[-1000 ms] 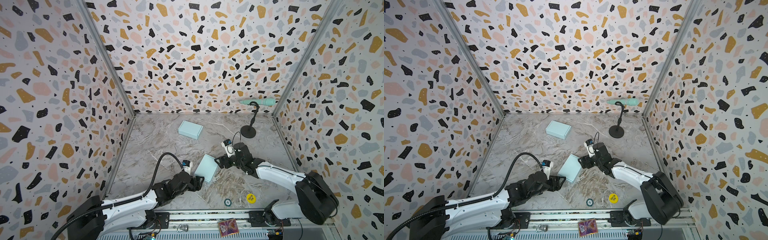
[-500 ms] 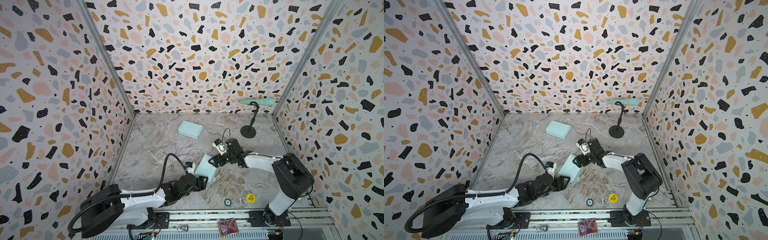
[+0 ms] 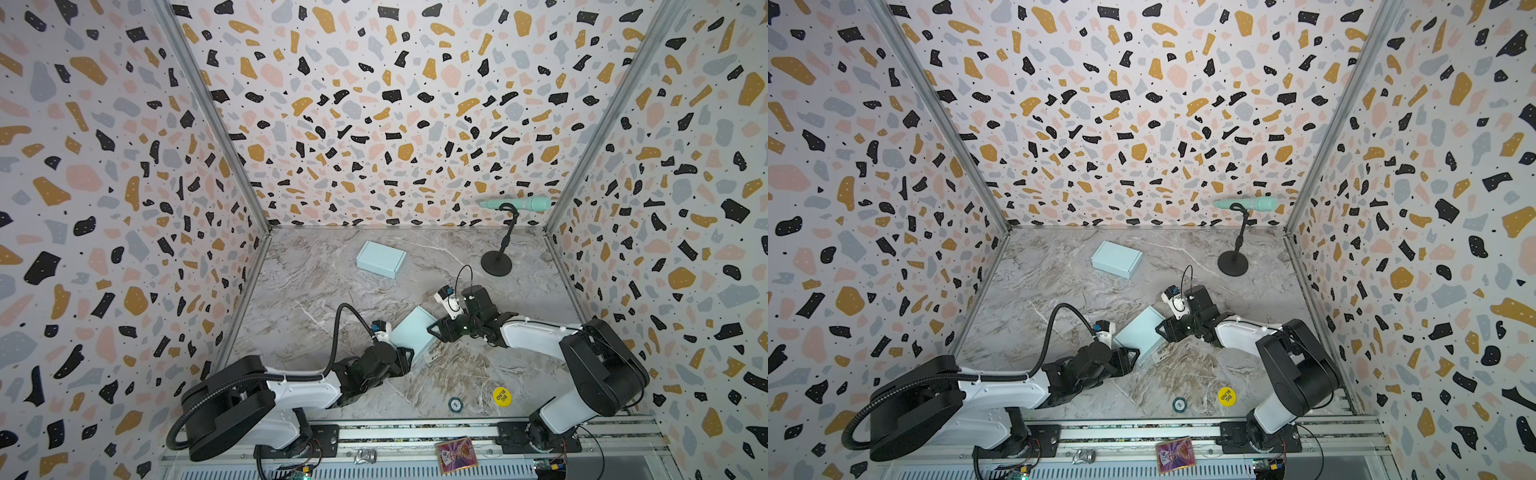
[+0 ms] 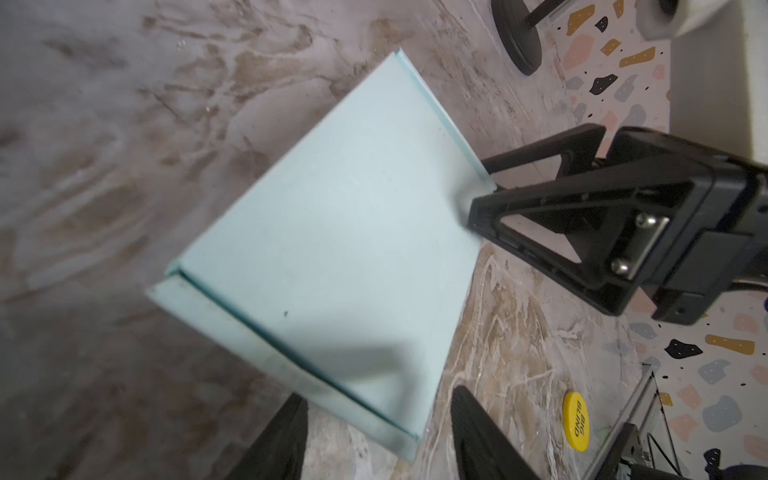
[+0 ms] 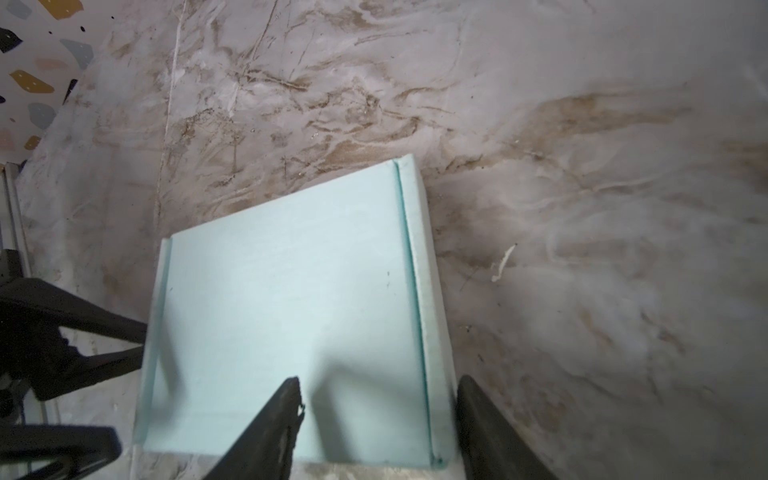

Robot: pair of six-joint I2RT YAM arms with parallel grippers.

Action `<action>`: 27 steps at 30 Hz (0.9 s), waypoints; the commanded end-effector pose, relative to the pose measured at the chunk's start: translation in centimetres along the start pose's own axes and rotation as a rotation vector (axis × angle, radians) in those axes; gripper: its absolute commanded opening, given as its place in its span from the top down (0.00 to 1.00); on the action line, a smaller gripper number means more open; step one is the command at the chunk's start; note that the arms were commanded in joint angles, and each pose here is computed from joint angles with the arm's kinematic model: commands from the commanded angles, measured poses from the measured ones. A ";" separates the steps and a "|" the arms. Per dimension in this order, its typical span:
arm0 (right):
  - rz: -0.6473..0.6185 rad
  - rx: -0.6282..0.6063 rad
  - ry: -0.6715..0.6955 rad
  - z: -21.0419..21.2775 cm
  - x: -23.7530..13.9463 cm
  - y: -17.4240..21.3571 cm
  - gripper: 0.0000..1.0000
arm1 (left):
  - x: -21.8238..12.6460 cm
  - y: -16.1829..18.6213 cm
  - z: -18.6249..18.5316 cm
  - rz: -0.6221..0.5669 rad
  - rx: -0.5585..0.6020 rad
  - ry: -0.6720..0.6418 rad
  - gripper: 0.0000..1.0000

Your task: Fold the paper box

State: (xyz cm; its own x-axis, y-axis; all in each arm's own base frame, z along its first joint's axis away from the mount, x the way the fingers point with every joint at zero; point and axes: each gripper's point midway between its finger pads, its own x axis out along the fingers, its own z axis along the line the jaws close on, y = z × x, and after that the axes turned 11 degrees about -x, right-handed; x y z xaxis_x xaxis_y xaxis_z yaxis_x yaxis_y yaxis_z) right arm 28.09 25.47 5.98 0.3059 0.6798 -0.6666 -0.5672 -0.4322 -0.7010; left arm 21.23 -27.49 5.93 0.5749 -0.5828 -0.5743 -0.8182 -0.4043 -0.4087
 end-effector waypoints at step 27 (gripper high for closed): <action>-0.199 0.140 0.177 -13.9 1.1 -10.1 0.45 | 18.1 -15.7 -8.7 -0.026 0.215 0.057 0.52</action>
State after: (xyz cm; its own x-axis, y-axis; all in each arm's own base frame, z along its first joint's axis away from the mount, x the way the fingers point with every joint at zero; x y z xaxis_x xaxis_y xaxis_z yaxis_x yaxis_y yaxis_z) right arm 44.72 19.19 7.17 0.5877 0.5200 -0.6198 -0.6158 -0.2094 -0.7596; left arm 44.03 -33.97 5.66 0.6290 -0.4902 -0.6034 -0.7738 -0.3204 -0.5464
